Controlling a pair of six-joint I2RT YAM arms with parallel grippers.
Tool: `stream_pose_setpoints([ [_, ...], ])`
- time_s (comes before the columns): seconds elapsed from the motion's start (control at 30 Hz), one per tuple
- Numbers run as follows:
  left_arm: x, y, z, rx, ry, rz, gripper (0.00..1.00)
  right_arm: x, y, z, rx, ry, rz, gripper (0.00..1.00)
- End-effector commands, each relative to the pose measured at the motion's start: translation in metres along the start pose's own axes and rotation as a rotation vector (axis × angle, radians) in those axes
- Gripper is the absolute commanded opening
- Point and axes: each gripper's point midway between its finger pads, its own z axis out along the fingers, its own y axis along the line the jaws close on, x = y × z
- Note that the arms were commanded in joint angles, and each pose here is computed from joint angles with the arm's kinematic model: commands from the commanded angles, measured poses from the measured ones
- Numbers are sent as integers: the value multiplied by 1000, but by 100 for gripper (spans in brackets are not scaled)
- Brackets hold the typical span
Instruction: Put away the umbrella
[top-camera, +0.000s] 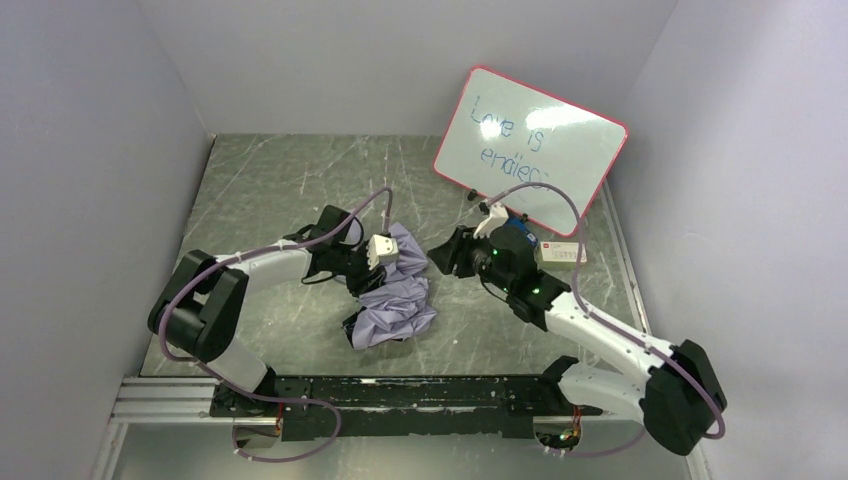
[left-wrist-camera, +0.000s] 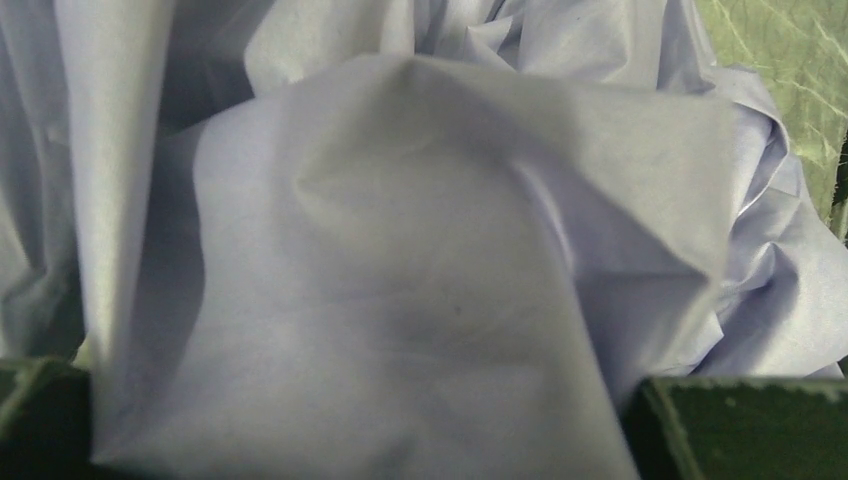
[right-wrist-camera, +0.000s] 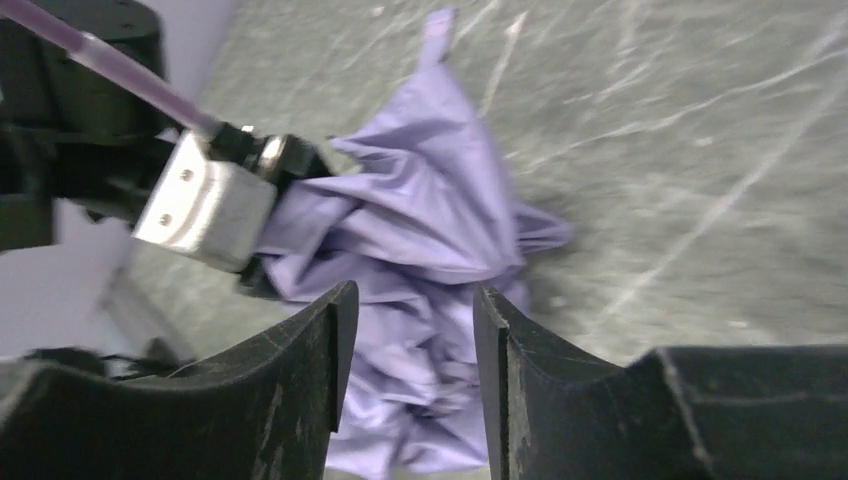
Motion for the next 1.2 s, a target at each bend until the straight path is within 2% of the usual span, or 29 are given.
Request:
stream_pose_setpoints([
  [0.0, 3, 1, 1, -27, 18, 31, 50, -2, 60, 2, -258, 116, 272, 48],
  [0.13, 1, 1, 1, -32, 18, 35, 52, 7, 71, 10, -300, 165, 446, 41],
  [0.33, -2, 1, 1, -36, 14, 52, 54, 19, 71, 19, -325, 189, 555, 40],
  [0.87, -5, -6, 5, -15, 18, 75, 56, 40, 75, 47, -349, 254, 588, 39],
  [1.17, -7, -10, 7, -2, 22, 91, 57, 37, 76, 52, -370, 213, 587, 40],
])
